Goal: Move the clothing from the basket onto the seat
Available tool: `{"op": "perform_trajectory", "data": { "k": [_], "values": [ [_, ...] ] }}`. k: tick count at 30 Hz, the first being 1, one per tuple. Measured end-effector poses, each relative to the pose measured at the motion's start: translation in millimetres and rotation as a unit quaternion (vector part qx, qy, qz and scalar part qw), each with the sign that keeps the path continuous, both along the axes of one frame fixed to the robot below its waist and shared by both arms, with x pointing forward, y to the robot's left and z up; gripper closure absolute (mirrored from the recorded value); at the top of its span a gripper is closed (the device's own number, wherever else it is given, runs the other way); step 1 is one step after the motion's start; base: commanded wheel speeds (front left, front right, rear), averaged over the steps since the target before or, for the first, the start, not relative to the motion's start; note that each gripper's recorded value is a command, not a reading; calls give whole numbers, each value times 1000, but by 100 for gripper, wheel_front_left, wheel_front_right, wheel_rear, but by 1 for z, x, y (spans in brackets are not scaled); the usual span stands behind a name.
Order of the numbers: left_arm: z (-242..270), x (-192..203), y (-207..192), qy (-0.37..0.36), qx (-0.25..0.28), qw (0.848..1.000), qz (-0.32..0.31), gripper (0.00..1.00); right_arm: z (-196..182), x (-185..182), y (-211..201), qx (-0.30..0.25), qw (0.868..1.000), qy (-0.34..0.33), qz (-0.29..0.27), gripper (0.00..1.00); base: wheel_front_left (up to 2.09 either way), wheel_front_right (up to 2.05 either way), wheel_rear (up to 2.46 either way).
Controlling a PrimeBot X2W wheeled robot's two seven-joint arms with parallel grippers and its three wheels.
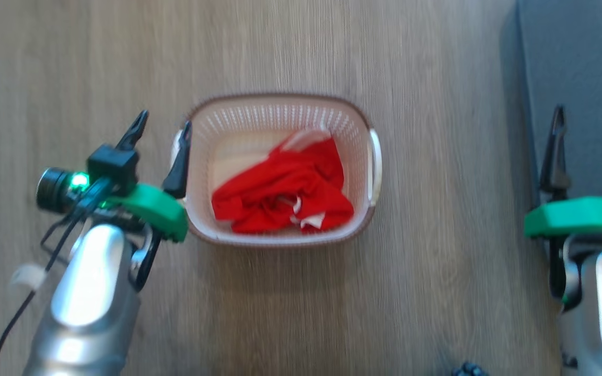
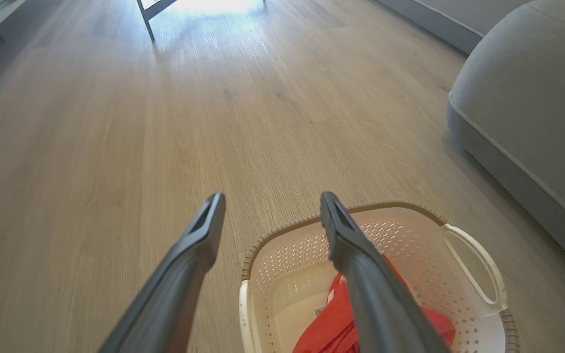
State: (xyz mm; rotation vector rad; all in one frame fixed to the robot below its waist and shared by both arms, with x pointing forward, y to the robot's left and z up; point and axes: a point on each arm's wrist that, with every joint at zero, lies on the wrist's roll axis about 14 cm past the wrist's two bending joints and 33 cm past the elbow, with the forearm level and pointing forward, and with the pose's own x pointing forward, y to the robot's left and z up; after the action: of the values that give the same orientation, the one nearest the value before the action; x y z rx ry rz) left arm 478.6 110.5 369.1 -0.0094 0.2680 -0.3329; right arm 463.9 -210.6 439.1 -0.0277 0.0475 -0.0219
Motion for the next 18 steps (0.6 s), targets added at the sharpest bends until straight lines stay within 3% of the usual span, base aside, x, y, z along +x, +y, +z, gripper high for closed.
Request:
{"op": "perform_trajectory", "data": {
  "k": [9, 18],
  "values": [
    [-80, 20, -54, 87, 51, 989, -108, 0, -46, 31, -1, -4, 1000, 31, 3, 0, 0, 0, 0],
    [-145, -12, -121, 175, 109, 944, -258, 0, -79, 38, -5, -5, 998, 60, -1, 0, 0, 0, 0]
  ]
}}
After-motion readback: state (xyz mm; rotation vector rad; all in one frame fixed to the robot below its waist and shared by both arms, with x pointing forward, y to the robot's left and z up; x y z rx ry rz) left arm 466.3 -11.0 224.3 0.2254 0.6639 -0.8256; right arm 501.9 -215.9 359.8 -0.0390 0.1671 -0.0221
